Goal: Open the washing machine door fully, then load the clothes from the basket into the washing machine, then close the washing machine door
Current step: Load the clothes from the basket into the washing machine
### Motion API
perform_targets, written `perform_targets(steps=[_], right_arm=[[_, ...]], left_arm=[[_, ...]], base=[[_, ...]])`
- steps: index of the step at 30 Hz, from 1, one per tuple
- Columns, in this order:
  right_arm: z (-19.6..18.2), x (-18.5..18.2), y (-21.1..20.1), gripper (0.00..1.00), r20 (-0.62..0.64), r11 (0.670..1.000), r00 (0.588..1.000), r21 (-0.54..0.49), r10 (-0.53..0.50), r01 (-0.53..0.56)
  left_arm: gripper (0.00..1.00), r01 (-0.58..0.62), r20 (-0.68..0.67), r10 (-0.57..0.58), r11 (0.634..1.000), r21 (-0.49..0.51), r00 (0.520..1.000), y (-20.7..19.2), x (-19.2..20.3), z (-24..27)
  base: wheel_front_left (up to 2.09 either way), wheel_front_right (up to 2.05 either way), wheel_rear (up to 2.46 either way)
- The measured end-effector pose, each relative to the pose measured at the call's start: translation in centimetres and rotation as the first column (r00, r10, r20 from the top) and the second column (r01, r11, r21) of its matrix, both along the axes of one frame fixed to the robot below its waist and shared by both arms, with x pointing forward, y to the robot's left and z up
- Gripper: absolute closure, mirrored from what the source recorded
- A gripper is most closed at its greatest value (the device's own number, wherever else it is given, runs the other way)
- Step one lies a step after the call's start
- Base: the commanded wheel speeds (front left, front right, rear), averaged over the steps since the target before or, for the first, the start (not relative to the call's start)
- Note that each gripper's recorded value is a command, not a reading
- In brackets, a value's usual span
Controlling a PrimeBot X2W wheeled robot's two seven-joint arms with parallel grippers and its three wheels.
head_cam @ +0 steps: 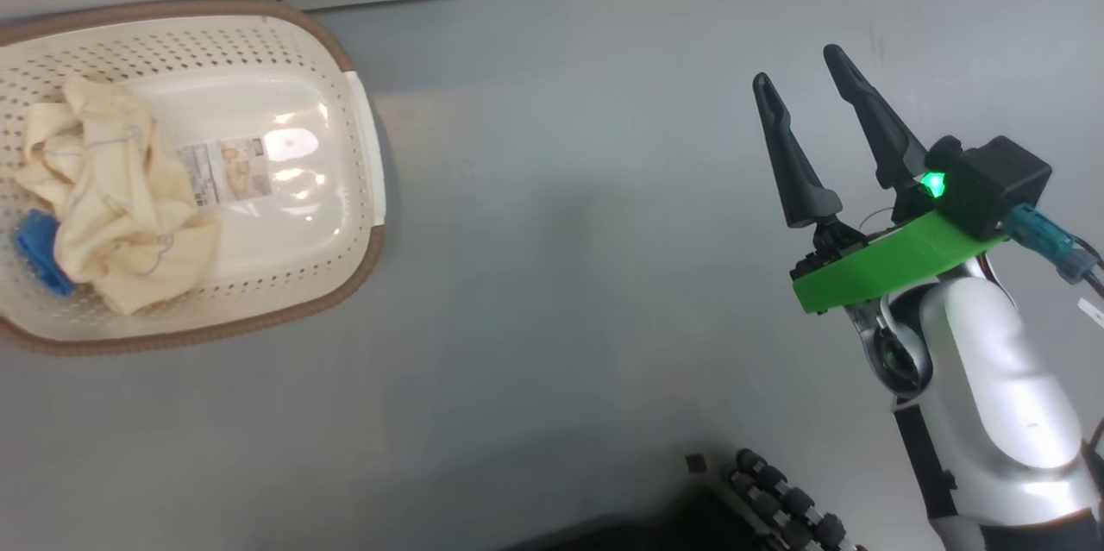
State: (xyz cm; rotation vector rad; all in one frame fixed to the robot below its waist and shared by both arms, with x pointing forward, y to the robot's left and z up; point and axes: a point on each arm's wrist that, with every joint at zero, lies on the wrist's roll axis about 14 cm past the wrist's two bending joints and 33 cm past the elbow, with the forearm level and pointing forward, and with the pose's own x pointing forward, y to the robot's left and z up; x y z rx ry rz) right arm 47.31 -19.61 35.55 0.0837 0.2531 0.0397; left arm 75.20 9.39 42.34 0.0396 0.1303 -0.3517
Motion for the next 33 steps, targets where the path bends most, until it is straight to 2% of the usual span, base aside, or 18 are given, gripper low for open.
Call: perform_targets(steps=[14, 25, 33], right_arm=[[4.3, 0.1, 2.8, 0.0, 0.099, 0.997, 0.992, -0.008, 0.072, -0.072], [6.3, -1.0, 4.2, 0.0, 0.134, 0.994, 0.985, -0.015, 0.105, -0.104], [7.3, -1.8, 5.1, 0.0, 0.15, 0.992, 0.98, -0.02, 0.128, -0.126]], left_arm=[[0.0, 0.042, -0.01, -0.043, 0.998, -0.04, 0.999, 2.0, -8.8, 2.3], [0.0, -0.005, -0.017, 0.003, 0.992, -0.123, 1.0, 4.2, -15.4, 3.4], [0.0, -0.041, 0.021, 0.044, 0.994, -0.097, 0.999, 5.2, -21.0, 4.0]], base=[[0.0, 0.0, 0.0], [0.0, 0.0, 0.0], [0.0, 0.0, 0.0]])
